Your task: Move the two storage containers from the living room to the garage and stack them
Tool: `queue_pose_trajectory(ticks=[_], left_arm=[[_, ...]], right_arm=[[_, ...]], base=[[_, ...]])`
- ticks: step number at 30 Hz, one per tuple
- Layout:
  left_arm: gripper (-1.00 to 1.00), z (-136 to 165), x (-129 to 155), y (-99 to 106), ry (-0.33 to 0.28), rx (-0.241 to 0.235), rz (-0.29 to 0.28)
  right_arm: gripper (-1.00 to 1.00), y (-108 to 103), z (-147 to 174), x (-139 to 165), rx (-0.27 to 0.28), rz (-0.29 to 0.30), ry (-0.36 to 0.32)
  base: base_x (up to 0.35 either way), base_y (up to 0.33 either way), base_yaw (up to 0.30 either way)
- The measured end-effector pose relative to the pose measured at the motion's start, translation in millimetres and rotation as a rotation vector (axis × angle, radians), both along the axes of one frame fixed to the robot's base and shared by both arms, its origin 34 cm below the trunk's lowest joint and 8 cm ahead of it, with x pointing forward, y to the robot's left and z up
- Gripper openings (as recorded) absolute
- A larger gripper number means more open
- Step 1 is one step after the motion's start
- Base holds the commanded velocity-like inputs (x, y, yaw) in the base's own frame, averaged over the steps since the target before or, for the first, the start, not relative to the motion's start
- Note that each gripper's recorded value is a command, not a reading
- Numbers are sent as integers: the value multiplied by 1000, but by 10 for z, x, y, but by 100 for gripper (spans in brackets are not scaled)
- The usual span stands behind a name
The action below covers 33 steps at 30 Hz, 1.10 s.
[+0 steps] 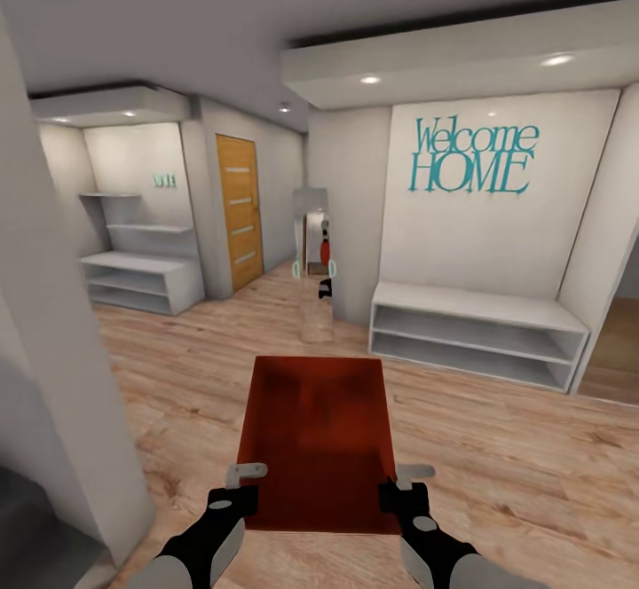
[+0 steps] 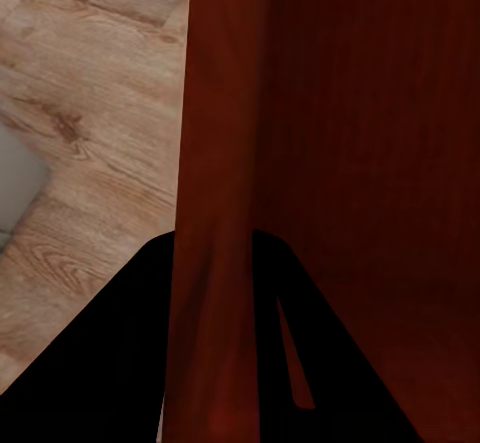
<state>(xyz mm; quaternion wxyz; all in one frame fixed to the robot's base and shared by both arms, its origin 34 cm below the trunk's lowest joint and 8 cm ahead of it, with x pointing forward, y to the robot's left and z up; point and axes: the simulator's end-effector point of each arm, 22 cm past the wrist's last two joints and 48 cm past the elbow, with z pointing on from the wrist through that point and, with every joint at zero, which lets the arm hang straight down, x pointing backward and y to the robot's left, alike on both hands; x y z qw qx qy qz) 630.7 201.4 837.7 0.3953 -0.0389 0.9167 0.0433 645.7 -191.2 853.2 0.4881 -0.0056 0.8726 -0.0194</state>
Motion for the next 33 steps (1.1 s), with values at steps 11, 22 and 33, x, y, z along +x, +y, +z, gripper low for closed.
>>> queue_pose_trajectory(ticks=[11, 22, 33], left_arm=[[-100, 0, 0, 0, 0, 0, 0], [-100, 2, 2, 5, -1, 0, 1], [-100, 3, 3, 4, -1, 0, 1]], right_arm=[[-100, 0, 0, 1, 0, 0, 0], [-100, 4, 6, 4, -4, 1, -1], [-100, 4, 6, 4, -2, 0, -2]], base=[[322, 0, 0], [322, 0, 0], [322, 0, 146]])
